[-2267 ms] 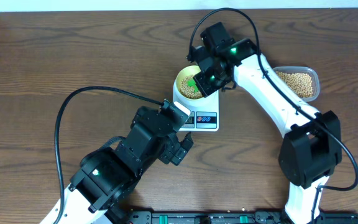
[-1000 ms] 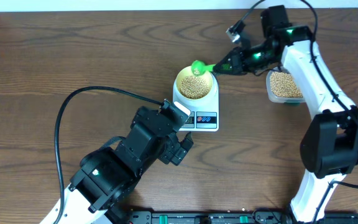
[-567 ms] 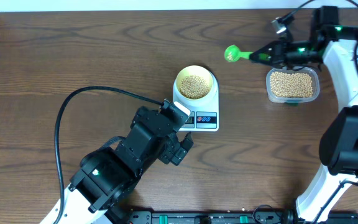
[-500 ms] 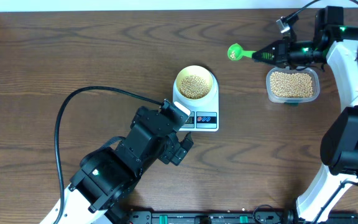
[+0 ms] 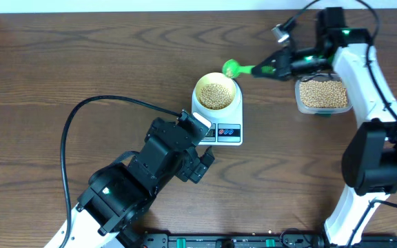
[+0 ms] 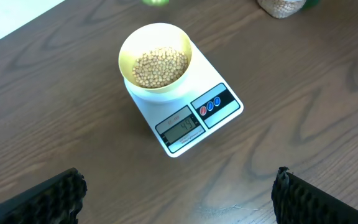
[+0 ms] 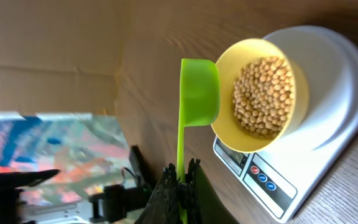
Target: Scoop item into bowl and weigh 50g on scale
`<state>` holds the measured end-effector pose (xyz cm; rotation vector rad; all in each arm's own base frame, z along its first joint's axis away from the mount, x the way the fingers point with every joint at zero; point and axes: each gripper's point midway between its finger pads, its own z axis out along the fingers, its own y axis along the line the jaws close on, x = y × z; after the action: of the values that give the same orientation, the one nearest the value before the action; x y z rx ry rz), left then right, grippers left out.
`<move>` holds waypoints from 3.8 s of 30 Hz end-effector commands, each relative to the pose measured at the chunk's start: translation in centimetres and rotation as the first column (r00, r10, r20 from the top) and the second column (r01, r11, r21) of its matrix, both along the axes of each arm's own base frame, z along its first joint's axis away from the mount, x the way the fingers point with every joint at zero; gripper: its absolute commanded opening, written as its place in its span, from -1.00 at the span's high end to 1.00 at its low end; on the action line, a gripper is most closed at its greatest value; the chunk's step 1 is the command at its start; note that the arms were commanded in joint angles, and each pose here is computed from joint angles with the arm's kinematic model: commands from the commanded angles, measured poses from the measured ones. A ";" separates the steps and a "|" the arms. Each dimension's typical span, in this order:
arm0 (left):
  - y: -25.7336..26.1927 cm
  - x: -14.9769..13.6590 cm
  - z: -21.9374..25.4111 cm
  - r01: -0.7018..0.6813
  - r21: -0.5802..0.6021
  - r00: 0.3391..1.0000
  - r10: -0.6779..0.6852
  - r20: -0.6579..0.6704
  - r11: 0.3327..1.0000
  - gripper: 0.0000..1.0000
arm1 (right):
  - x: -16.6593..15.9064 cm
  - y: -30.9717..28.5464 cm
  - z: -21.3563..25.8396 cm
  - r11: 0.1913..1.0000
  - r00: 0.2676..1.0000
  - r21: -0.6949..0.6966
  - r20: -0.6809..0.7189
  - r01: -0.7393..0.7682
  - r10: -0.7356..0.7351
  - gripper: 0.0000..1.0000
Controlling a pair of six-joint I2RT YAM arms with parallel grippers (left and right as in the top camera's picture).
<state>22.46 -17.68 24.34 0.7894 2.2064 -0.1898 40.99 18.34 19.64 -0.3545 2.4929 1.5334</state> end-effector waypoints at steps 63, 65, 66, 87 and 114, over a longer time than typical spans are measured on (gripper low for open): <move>0.1 0.3 1.4 -0.004 -0.010 0.999 0.004 0.037 1.000 -0.96 | -1.3 4.8 0.5 0.823 0.890 -0.553 0.305 -0.125 0.340 0.98; 0.1 0.3 1.4 -0.004 -0.010 0.999 0.004 0.037 1.000 -0.96 | -1.5 4.9 0.5 0.823 0.885 -0.552 0.304 -0.138 0.353 0.97; 0.1 0.3 1.4 -0.004 -0.010 0.999 0.004 0.037 1.000 -0.96 | -1.7 4.9 0.5 0.822 0.880 -0.549 0.306 -0.150 0.364 0.97; 0.1 0.3 1.4 -0.004 -0.010 0.999 0.004 0.037 1.000 -0.96 | -2.2 4.9 0.3 0.771 0.778 -0.594 0.364 -0.229 0.511 0.97; 0.1 0.3 1.4 -0.004 -0.010 0.999 0.004 0.037 1.000 -0.96 | -1.7 5.7 -0.1 0.720 0.739 -0.665 0.381 -0.199 0.556 0.97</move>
<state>22.46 -17.67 24.34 0.7896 2.2068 -0.1896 39.45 23.33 17.93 -1.3495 2.4163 0.4678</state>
